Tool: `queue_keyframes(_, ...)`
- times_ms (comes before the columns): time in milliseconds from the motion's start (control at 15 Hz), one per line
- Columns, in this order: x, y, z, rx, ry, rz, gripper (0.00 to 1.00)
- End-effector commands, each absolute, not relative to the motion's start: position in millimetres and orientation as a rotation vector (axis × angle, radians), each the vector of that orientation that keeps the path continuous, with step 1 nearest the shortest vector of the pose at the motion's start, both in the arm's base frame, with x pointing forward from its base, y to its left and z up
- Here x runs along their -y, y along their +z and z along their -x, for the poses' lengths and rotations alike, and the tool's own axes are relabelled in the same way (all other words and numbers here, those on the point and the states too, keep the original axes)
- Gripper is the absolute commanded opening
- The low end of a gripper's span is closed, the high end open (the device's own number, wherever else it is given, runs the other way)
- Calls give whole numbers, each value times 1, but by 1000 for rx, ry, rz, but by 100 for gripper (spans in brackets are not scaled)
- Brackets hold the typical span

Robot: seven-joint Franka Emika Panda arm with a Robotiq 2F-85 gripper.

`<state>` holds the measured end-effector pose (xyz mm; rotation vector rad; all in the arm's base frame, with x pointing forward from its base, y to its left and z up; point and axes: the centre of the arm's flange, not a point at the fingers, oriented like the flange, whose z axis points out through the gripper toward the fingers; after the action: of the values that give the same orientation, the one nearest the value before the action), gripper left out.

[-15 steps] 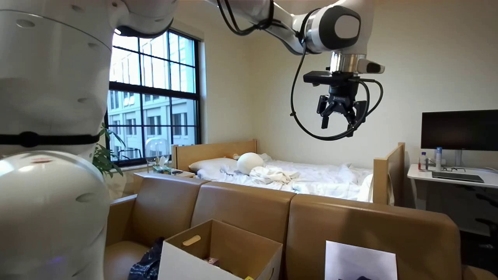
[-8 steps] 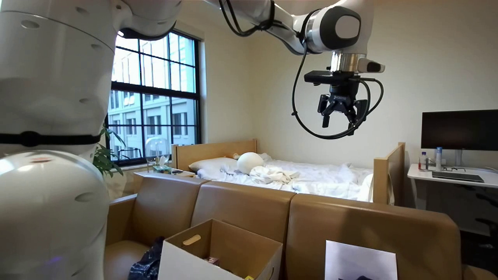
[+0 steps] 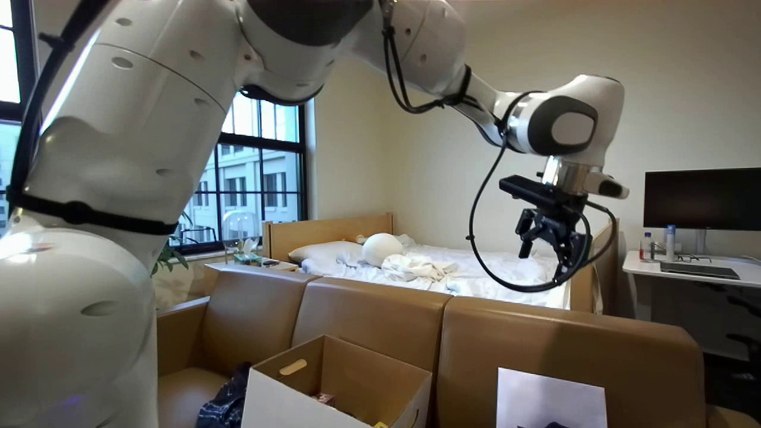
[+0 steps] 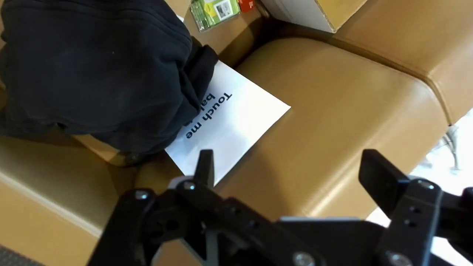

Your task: Put the dark blue cloth in the box

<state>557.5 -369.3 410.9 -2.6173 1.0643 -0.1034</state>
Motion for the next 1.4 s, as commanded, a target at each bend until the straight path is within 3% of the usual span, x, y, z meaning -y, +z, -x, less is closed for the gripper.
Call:
queue_keyframes(0,420,331,-592,-1181,-25,2489,100)
queue_keyframes(267,456,244,-595,-1280,139,2490,100)
queue_keyframes(400,436,238,-574,-1246,119,2497,100)
queue_keyframes(733,445,220,-595,-1326,113,2476,100)
queue_keyframes(1067,449,110,-618,-1577,315,2390,100)
queue_keyframes(1333,447,34,-593,-1782,502,2358,100)
